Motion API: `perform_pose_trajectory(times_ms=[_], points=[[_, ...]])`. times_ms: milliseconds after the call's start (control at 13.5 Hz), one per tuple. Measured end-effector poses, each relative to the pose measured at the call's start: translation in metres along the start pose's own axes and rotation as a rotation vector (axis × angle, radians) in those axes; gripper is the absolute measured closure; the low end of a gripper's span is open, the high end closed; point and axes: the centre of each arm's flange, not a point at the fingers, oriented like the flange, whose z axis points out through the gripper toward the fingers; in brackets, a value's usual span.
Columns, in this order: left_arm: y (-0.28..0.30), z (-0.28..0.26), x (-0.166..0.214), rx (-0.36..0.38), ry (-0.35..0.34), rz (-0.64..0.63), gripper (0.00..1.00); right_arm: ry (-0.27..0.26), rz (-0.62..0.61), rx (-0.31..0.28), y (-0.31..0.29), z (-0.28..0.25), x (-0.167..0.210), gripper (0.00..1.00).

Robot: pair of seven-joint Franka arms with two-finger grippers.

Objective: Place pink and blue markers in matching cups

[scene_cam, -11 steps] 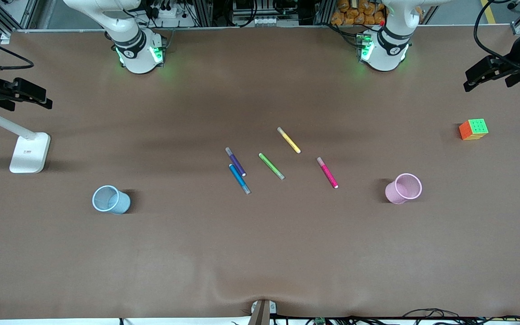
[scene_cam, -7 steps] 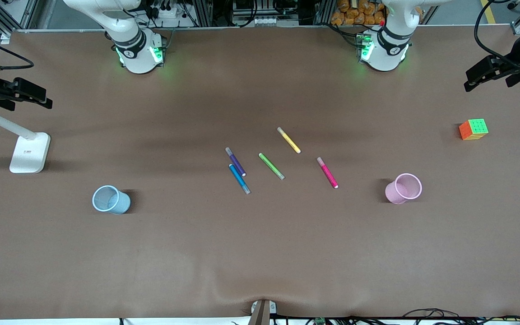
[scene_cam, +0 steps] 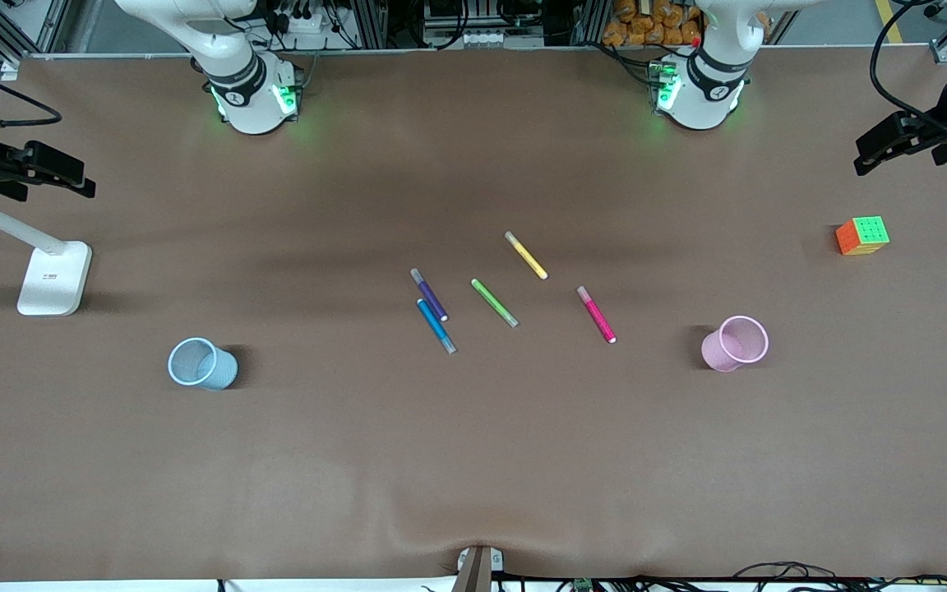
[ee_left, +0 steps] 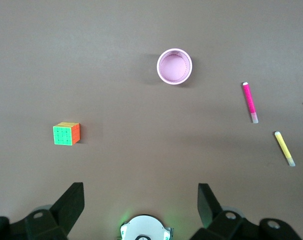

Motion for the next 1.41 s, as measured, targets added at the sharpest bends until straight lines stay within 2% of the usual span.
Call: perform_pose_trajectory(times_ms=[669, 1040, 1412], points=[[0.005, -0.005, -0.003, 0.001, 0.001, 0.009, 0.00, -0.003, 0.004, 0.001, 0.002, -0.002, -0.001, 0.00], [0.005, -0.003, 0.000, 0.001, -0.002, 0.008, 0.00, -0.024, 0.018, 0.003, 0.010, -0.001, -0.004, 0.00], [0.006, 0.009, 0.010, 0.000, -0.012, 0.009, 0.00, 0.003, 0.018, 0.002, 0.009, -0.013, -0.006, 0.00]])
